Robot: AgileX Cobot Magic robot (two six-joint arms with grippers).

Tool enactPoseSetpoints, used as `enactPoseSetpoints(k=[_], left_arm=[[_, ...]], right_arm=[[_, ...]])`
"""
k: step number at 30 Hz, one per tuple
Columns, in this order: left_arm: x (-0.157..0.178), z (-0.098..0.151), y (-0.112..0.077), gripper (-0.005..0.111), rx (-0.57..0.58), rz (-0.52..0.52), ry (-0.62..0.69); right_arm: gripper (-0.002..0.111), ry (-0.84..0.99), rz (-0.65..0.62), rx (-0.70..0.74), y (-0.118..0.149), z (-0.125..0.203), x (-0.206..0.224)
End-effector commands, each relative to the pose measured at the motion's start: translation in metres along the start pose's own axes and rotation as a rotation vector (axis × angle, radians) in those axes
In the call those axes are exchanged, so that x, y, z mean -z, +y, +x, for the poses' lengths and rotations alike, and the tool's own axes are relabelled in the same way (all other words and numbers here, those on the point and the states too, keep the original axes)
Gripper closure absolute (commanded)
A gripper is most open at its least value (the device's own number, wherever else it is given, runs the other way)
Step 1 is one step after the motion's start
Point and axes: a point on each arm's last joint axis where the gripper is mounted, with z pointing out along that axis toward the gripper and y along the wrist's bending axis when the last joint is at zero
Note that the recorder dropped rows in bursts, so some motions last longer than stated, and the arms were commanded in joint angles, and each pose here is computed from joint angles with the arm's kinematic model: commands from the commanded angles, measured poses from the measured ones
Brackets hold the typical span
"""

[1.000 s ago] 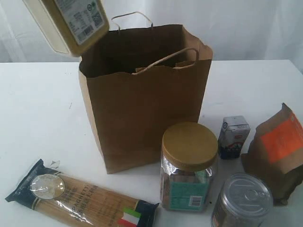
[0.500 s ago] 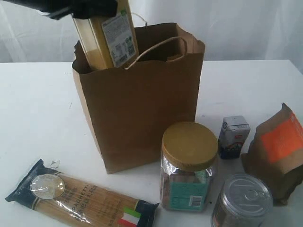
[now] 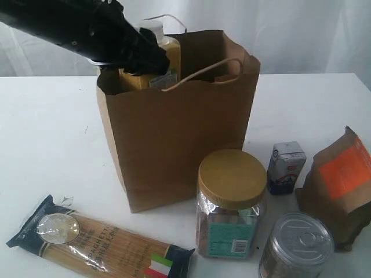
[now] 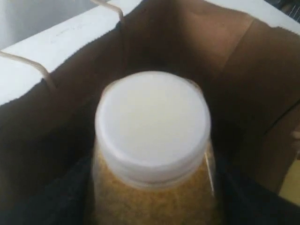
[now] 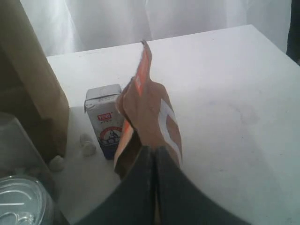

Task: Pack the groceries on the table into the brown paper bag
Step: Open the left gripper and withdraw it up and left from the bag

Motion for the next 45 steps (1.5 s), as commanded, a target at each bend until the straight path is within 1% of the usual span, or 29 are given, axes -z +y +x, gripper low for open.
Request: enactPoseSetpoints(k=[1, 2, 3, 5, 6, 7, 8, 10, 17, 22, 28, 30, 32, 35, 36, 37, 38, 39, 40, 43, 45], left_arm=[[0.0, -0.007, -0.003, 0.105, 0.0, 0.007, -0.039], [-0.002, -0.007, -0.003, 0.098, 0.001, 0.006, -0.038], [-0.004, -0.006, -0.002, 0.089, 0.002, 0.006, -0.033], [-0.005, -0.006, -0.002, 0.065, 0.005, 0.008, -0.03], [-0.005, -0.006, -0.003, 0.054, 0.018, 0.016, -0.033], [-0.005, -0.006, -0.004, 0.045, 0.03, 0.023, -0.035], [-0.005, -0.006, -0.004, 0.039, 0.039, 0.024, -0.035], [-0.005, -0.005, -0.004, 0.036, 0.039, 0.027, -0.027], [-0.005, 0.0, -0.007, 0.036, 0.054, 0.059, 0.038], [-0.002, 0.001, -0.008, 0.037, 0.051, 0.063, 0.043], [0.007, -0.005, -0.009, 0.037, 0.041, 0.062, 0.017], [0.014, -0.01, -0.01, 0.037, 0.033, 0.061, -0.01], [0.022, -0.017, -0.012, 0.04, 0.01, 0.062, -0.042], [0.039, -0.026, -0.014, 0.05, -0.042, 0.058, -0.079], [0.049, -0.028, -0.016, 0.056, -0.066, 0.052, -0.084], [0.056, -0.029, -0.017, 0.059, -0.076, 0.052, -0.088], [0.069, -0.03, -0.019, 0.066, -0.09, 0.05, -0.098], [0.075, -0.03, -0.019, 0.07, -0.095, 0.045, -0.108], [0.085, -0.031, -0.02, 0.078, -0.105, 0.038, -0.127], [0.102, -0.03, -0.024, 0.09, -0.117, 0.041, -0.137], [0.121, -0.028, -0.027, 0.102, -0.125, 0.042, -0.163]], right_arm=[[0.108, -0.014, -0.001, 0.001, 0.0, 0.0, 0.0], [0.108, -0.014, -0.001, 0.001, 0.0, 0.0, 0.0], [0.108, -0.014, -0.001, 0.001, 0.0, 0.0, 0.0], [0.108, -0.014, -0.001, 0.001, 0.0, 0.0, 0.0], [0.108, -0.014, -0.001, 0.001, 0.0, 0.0, 0.0], [0.108, -0.014, -0.001, 0.001, 0.0, 0.0, 0.0], [0.108, -0.014, -0.001, 0.001, 0.0, 0.0, 0.0], [0.108, -0.014, -0.001, 0.001, 0.0, 0.0, 0.0], [0.108, -0.014, -0.001, 0.001, 0.0, 0.0, 0.0], [0.108, -0.014, -0.001, 0.001, 0.0, 0.0, 0.0], [0.108, -0.014, -0.001, 0.001, 0.0, 0.0, 0.0], [0.108, -0.014, -0.001, 0.001, 0.0, 0.0, 0.0], [0.108, -0.014, -0.001, 0.001, 0.0, 0.0, 0.0], [0.108, -0.014, -0.001, 0.001, 0.0, 0.0, 0.0], [0.108, -0.014, -0.001, 0.001, 0.0, 0.0, 0.0], [0.108, -0.014, -0.001, 0.001, 0.0, 0.0, 0.0], [0.108, -0.014, -0.001, 0.001, 0.0, 0.0, 0.0], [0.108, -0.014, -0.001, 0.001, 0.0, 0.0, 0.0], [0.108, -0.014, -0.001, 0.001, 0.0, 0.0, 0.0], [0.108, -0.014, -0.001, 0.001, 0.0, 0.0, 0.0], [0.108, -0.014, -0.001, 0.001, 0.0, 0.0, 0.0]])
